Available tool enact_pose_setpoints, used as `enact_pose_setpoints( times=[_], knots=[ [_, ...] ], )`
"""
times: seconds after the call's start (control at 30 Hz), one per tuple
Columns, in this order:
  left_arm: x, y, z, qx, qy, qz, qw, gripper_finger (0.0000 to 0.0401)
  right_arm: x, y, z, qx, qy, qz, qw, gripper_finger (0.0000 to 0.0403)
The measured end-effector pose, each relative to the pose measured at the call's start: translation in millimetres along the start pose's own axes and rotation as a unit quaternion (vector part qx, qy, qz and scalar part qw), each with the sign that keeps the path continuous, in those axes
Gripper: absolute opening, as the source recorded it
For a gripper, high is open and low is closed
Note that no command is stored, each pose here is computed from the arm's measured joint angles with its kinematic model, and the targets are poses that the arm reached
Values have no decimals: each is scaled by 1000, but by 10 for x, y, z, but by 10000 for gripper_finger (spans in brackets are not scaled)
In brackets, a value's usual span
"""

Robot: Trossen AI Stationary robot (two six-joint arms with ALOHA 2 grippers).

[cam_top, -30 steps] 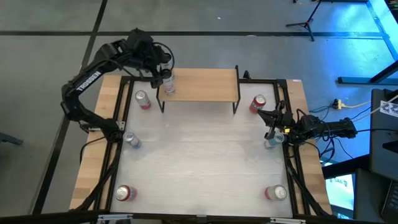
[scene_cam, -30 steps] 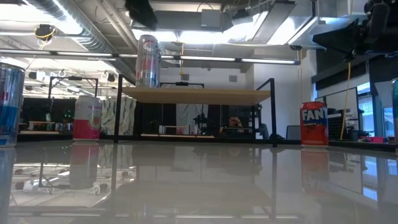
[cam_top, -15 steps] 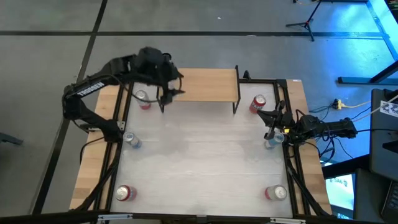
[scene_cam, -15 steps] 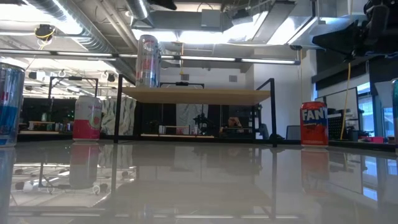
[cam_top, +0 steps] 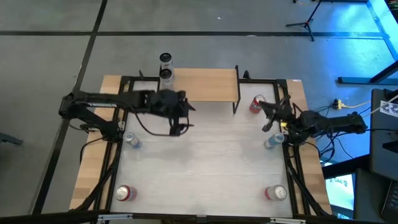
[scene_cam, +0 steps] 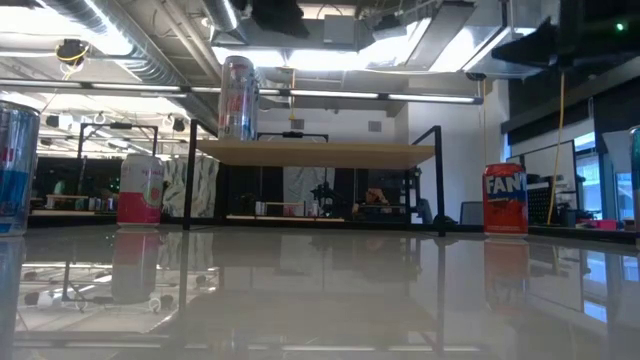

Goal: Place canned beverage on shelf
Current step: Put the right orange soda can on the shelf

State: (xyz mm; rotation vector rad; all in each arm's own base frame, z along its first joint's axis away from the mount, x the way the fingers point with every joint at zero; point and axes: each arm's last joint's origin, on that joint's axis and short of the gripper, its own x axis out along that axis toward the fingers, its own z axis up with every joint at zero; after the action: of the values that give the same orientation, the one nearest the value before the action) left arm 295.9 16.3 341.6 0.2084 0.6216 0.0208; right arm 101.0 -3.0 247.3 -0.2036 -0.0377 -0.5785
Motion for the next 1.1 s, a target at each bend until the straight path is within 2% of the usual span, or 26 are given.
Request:
enact_pose_setpoints(
  times=[0.13,0.27,0.47,0.6,0.77,0.93,1.03,1.1],
  knots=[
    [192,-238,-316,36,-34,-16,999,300,72,-38,257,-49,59,-49,996,19],
    [350,-402,-619,42,-65,-24,997,300,148,-79,540,-81,98,-89,988,19],
    [467,-575,-957,40,-92,-46,994,300,274,-209,754,-120,179,-151,965,19],
    [487,-611,-1042,42,-98,-60,992,300,395,-350,826,-136,242,-182,943,19],
    [488,-606,-1045,43,-99,-59,992,300,567,-513,823,-120,327,-149,925,19],
    [485,-603,-1025,42,-109,-57,991,300,746,-630,656,-75,409,-93,905,19],
    [484,-602,-1021,42,-111,-56,991,300,874,-688,508,-54,457,-74,885,25],
    [484,-602,-1021,42,-111,-57,991,300,942,-724,397,-47,494,-67,866,43]
  ],
)
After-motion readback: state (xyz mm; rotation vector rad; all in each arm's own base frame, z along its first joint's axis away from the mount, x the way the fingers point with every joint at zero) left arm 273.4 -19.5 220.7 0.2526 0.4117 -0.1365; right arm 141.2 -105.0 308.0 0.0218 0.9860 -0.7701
